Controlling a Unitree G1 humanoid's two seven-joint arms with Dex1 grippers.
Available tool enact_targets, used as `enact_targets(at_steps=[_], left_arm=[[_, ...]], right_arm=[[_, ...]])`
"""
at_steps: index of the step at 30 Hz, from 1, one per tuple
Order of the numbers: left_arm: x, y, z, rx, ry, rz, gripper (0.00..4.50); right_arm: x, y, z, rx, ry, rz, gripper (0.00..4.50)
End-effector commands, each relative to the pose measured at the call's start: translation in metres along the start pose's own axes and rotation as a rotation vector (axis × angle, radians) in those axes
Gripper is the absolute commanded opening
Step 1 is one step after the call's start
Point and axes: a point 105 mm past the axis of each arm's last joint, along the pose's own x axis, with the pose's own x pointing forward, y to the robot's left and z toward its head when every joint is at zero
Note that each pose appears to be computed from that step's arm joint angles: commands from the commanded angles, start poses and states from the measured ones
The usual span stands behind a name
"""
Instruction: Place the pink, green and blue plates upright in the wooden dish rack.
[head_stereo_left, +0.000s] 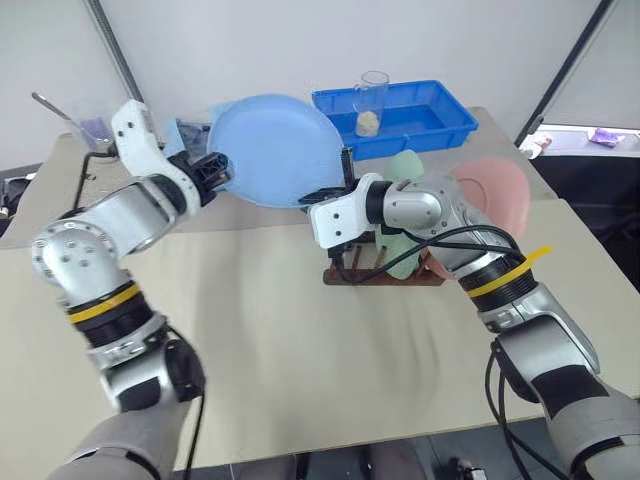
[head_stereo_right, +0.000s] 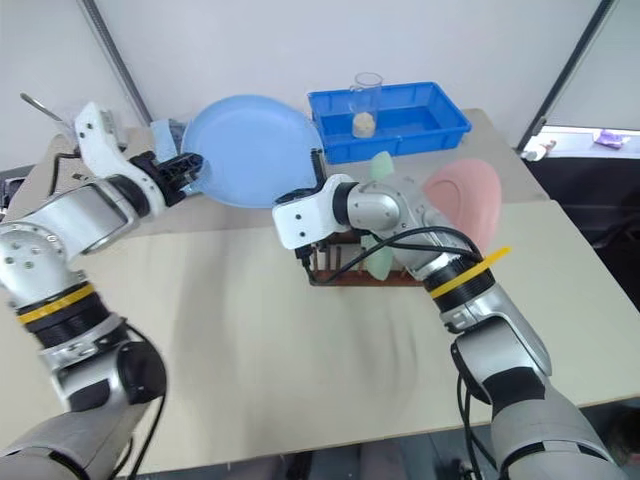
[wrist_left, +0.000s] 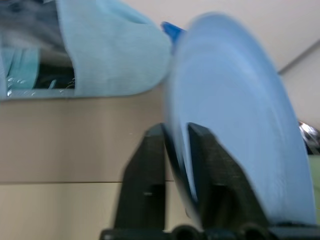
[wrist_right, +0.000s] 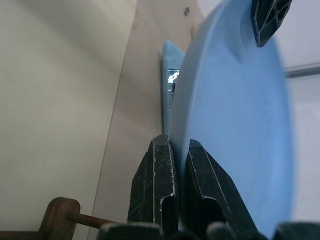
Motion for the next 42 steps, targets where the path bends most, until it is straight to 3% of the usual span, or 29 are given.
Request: enact_targets(at_steps=[1, 4, 5, 8, 11, 14, 19, 25, 42], left_arm=[[-0.017, 0.005, 0.036, 0.104, -0.118, -0.125, 2.93], [-0.028, 0.017, 0.04, 0.313, -0.114, -0.17, 4.37], [-0.031, 0.019, 0.037, 0.385, -0.103, -0.19, 4.44], [-0.034, 0.033, 0.022, 0.544, -0.049, -0.223, 4.44], [-0.034, 0.037, -0.009, 0.715, 0.048, -0.303, 4.44], [-0.035, 0.03, -0.029, 0.797, 0.1, -0.402, 4.44], [-0.041, 0.001, -0.055, 0.792, 0.126, -0.599, 4.44], [-0.047, -0.008, -0.078, 0.825, 0.177, -0.702, 4.44], [-0.048, -0.027, -0.081, 0.818, 0.15, -0.804, 4.44]], right_arm=[[-0.014, -0.032, 0.013, 0.052, -0.085, -0.144, 0.0], [-0.02, -0.036, 0.017, 0.169, -0.148, -0.176, 0.0], [-0.022, -0.038, 0.019, 0.198, -0.166, -0.183, 0.0], [-0.032, -0.049, 0.03, 0.424, -0.286, -0.247, 0.0], [-0.044, -0.055, 0.036, 0.738, -0.407, -0.288, 0.0], [-0.056, -0.052, 0.035, 0.919, -0.447, -0.301, 0.0], [-0.082, -0.04, 0.04, 1.171, -0.51, -0.299, 0.0], [-0.096, -0.024, 0.051, 1.317, -0.509, -0.305, 0.0], [-0.1, -0.009, 0.046, 1.528, -0.401, -0.536, 0.0]])
